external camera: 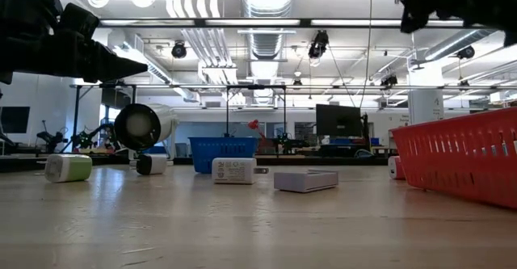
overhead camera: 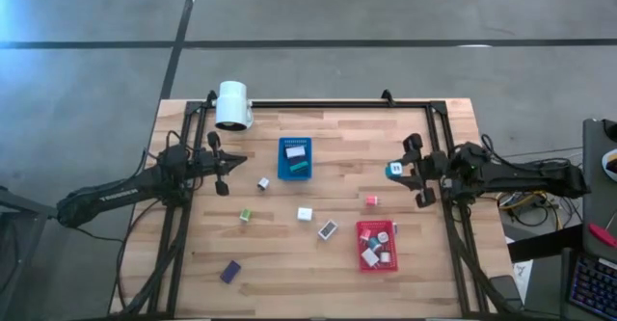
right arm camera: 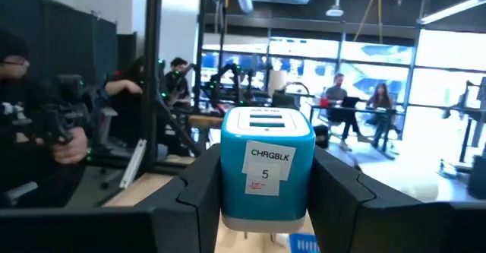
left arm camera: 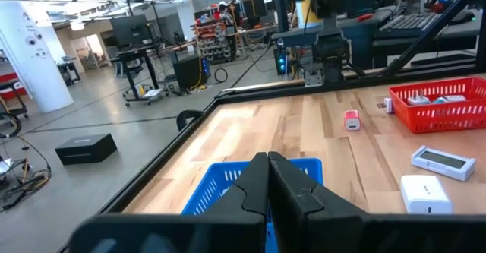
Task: Pick & Place Office items
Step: Put the blue charger adapter into the red bin
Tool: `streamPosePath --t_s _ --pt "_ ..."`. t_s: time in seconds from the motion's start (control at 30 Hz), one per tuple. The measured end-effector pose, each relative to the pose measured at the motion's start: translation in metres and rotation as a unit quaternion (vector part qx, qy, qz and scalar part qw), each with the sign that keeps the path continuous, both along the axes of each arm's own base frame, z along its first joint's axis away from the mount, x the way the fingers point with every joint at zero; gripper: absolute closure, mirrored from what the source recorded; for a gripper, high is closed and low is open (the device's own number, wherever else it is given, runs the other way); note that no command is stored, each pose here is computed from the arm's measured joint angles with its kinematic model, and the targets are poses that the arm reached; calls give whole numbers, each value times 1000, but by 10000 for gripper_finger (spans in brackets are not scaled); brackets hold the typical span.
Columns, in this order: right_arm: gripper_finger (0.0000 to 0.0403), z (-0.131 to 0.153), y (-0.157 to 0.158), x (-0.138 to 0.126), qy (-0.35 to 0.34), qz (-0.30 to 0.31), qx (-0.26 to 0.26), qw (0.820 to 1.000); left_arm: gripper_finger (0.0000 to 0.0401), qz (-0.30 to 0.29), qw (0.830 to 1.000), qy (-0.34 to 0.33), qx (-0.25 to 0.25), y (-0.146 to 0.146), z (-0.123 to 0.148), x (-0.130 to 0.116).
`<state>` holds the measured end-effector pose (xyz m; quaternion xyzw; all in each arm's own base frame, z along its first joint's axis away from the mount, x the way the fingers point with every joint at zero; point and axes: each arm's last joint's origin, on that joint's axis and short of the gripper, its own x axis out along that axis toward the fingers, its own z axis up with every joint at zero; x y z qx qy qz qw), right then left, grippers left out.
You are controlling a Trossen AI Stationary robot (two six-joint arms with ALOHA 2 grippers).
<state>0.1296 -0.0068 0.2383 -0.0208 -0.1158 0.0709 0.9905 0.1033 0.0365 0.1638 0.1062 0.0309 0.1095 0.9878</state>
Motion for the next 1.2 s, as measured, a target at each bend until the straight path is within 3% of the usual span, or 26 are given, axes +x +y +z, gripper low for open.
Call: streamPosePath --t_s 0.2,0.73,1.2 --pt "264 -18 -3 -13 -33 -70 17 997 389 0 1000 0 -1 0 0 0" --pt "264 -26 2 -37 -79 -28 10 996 387 0 1000 4 1 0 -1 0" --pt "264 -44 -1 -36 -9 -90 2 996 388 0 1000 4 1 0 -1 0"
